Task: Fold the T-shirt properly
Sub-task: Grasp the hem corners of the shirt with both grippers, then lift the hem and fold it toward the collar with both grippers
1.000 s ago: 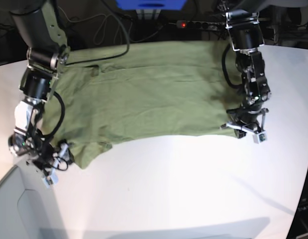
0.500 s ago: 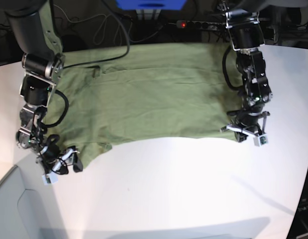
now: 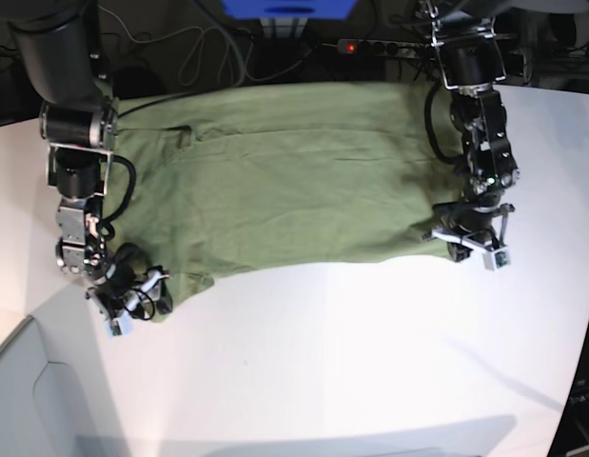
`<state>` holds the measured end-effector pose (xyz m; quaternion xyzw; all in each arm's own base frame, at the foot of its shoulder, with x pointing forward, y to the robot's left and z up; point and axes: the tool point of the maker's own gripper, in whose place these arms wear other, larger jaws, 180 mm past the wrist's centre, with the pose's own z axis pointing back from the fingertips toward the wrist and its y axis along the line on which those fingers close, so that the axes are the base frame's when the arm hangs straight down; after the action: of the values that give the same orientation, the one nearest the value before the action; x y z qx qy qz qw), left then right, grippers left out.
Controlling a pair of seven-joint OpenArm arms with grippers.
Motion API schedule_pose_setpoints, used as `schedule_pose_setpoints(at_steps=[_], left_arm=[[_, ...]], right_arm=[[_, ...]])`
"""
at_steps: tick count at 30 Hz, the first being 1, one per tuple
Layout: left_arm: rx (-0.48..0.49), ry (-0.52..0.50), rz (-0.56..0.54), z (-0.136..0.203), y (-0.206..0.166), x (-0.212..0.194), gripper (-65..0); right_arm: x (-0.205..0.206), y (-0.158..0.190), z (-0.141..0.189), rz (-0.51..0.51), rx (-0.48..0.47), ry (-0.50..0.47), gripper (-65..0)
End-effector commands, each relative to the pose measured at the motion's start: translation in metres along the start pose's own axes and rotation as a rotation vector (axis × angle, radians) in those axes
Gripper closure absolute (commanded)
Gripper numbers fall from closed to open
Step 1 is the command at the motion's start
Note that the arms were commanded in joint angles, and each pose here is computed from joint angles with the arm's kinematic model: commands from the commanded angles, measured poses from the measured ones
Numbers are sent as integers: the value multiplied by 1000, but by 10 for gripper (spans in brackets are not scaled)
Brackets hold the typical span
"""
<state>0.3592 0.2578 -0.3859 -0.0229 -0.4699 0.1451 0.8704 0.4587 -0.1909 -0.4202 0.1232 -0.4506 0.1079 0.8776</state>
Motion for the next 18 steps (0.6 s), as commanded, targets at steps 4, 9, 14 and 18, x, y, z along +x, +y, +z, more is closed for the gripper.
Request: schedule_pose_setpoints(at_steps=[4,9,14,18], left_arm=[[-8,-64,-2,1,-2,21,0],[-9,-67,-2,1,-2,23,0],[-10,-67,-1,1,-2,23,0],[-10,-65,1,1,-2,22,0]], right_arm=[[24,-14,2,8,-39,-46,-241],[34,-14,4,25,-43,-64,0],[38,-8,18,86,-49,-114,-1],[39,1,36,163,-59,-128,0]])
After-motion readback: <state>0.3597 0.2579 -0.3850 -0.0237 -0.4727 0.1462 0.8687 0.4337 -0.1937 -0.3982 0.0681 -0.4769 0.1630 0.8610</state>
